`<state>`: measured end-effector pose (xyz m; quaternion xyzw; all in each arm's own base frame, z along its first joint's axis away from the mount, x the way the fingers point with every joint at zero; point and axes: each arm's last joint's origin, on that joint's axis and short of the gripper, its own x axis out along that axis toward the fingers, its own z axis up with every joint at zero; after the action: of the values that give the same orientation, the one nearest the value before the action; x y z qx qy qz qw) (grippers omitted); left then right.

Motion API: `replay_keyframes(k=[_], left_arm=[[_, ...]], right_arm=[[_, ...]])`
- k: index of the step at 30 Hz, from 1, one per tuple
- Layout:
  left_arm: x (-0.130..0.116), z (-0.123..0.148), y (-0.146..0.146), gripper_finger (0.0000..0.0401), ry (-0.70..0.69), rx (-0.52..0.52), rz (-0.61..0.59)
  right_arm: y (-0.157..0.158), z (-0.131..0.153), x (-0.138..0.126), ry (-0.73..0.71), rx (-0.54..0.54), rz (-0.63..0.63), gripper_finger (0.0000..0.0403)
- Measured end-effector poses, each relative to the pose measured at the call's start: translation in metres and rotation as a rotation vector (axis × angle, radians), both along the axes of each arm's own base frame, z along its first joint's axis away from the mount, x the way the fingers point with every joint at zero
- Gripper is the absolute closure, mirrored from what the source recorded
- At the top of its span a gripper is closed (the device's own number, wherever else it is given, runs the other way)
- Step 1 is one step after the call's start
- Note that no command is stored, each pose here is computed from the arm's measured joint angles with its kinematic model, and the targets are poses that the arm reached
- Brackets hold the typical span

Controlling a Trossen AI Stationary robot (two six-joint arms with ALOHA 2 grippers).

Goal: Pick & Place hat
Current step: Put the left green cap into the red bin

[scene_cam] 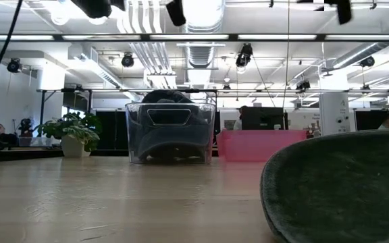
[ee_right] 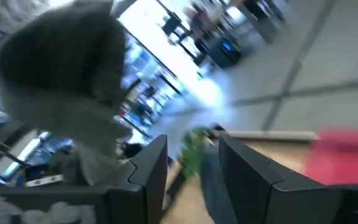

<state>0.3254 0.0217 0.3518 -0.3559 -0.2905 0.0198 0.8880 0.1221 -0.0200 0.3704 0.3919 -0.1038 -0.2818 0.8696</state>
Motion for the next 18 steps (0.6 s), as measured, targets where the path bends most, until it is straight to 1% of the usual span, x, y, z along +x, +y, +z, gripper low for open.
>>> replay_keyframes(k=[2,5,7,10,14,18], left_arm=[[0.004,0.003,0.011,0.0395,-0.050,-0.029,0.011],[0.010,0.008,0.025,0.0395,-0.137,-0.051,0.006],[0.016,0.012,0.032,0.0395,-0.189,-0.043,-0.026],[0.027,0.018,0.037,0.0395,-0.218,-0.030,-0.062],[0.044,0.023,0.040,0.0395,-0.232,-0.009,-0.106],[0.049,0.035,0.041,0.0395,-0.273,0.028,-0.131]], right_arm=[[-0.001,0.001,0.018,-0.044,-0.048,0.001,0.0264],[-0.001,-0.003,0.043,-0.061,-0.072,0.019,0.0269],[-0.002,-0.005,0.058,-0.085,-0.077,0.025,0.0274],[-0.004,-0.003,0.077,-0.157,-0.109,0.048,0.0281],[-0.006,0.000,0.090,-0.236,-0.145,0.043,0.0289],[-0.006,0.002,0.094,-0.270,-0.161,0.053,0.0297]])
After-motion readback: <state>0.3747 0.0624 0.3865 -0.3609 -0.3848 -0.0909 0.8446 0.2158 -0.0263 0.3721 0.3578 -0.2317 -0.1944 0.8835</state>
